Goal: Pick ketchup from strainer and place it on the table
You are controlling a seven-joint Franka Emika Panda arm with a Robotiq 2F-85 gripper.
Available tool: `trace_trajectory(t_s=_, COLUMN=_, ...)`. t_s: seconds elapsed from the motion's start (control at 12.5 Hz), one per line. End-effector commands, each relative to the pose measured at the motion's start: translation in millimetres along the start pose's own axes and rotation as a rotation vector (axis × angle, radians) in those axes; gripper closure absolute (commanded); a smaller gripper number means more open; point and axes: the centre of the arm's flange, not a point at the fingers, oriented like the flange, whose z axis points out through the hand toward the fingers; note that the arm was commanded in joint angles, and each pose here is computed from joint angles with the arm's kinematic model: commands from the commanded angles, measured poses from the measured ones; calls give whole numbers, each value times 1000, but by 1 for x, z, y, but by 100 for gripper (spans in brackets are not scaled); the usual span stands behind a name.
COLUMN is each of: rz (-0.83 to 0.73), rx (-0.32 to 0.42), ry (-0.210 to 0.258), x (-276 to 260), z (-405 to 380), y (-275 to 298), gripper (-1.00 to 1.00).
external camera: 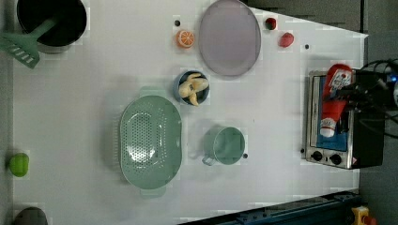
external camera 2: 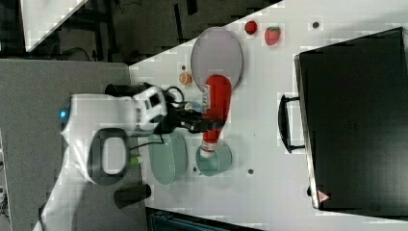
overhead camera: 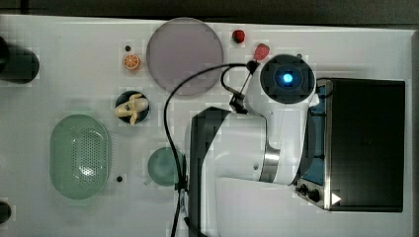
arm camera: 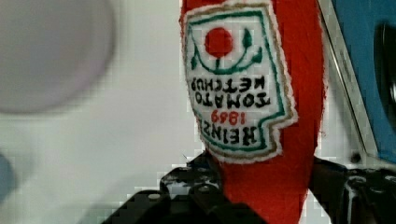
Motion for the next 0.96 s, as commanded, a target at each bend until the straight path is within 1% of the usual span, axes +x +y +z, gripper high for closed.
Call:
trace_trajectory(t_s=0.08, rz=-105, rx=6, ry=-18, x=-23, z=35, y=-29, gripper=-13)
trace_trajectory(t_s=0.16, rz=-109, rx=7, ry=-20, x=-30, z=54, y=-29, gripper=-13)
trace_trajectory(t_s=0.24, rz=-110, rx=13, ry=-12, x=-37, z=72, y=-30, gripper=-13)
trace_trajectory(t_s=0.48, rz=-122, rx=40, ry=24, x=-49, z=122, y=-34, gripper=-13)
trace_trajectory(t_s=0.64, rz=-127, rx=53, ry=25, x=-49, z=149, y=-39, gripper=-13)
trace_trajectory(t_s=0.72, rz=-130, rx=57, ry=22, x=-48, z=159, y=-42, gripper=-19)
trace_trajectory(t_s=0.96, rz=-135, rx=69, ry=38, x=-46, z=167, y=-46, gripper=-83)
